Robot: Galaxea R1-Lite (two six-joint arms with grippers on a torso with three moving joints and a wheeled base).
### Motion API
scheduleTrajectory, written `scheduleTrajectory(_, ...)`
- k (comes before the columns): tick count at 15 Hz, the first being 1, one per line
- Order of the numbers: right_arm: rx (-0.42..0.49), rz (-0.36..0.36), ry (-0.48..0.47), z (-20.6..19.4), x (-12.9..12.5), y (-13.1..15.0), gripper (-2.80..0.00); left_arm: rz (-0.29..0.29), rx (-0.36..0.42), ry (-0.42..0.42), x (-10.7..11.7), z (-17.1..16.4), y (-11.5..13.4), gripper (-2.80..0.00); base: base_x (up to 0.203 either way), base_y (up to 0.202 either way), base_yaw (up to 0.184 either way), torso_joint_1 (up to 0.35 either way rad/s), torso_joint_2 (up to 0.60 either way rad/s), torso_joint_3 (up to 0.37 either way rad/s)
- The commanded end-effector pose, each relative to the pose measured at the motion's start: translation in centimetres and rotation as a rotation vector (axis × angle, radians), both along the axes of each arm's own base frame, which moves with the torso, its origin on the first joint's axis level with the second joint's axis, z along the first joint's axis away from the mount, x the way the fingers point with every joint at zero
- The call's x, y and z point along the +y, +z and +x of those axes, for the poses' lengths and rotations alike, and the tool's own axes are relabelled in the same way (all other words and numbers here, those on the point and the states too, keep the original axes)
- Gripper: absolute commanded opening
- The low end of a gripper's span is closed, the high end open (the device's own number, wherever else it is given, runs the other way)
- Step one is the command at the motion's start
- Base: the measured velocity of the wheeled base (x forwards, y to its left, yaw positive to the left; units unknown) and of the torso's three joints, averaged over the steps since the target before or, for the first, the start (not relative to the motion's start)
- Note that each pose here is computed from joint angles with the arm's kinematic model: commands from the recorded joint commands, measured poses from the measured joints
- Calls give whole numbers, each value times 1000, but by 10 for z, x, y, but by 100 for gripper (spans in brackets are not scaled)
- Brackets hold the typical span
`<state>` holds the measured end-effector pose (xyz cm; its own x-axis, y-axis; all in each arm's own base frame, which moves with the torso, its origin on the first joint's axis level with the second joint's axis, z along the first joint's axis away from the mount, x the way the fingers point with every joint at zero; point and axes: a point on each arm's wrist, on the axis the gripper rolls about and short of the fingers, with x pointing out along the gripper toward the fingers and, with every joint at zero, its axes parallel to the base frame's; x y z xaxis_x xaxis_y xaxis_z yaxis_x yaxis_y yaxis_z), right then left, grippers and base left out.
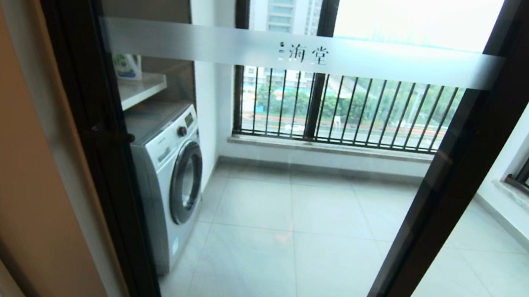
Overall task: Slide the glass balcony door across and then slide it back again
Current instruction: Open the slid door
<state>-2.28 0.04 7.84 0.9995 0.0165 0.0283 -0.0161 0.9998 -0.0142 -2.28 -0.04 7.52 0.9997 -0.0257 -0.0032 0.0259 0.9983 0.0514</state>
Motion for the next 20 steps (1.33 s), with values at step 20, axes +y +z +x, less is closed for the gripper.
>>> scheduleTrajectory(20, 11, 0, 0, 1, 0, -3, -280, -63, 165, -92, -3, 131, 148, -280, 0, 0, 0, 0, 0, 0)
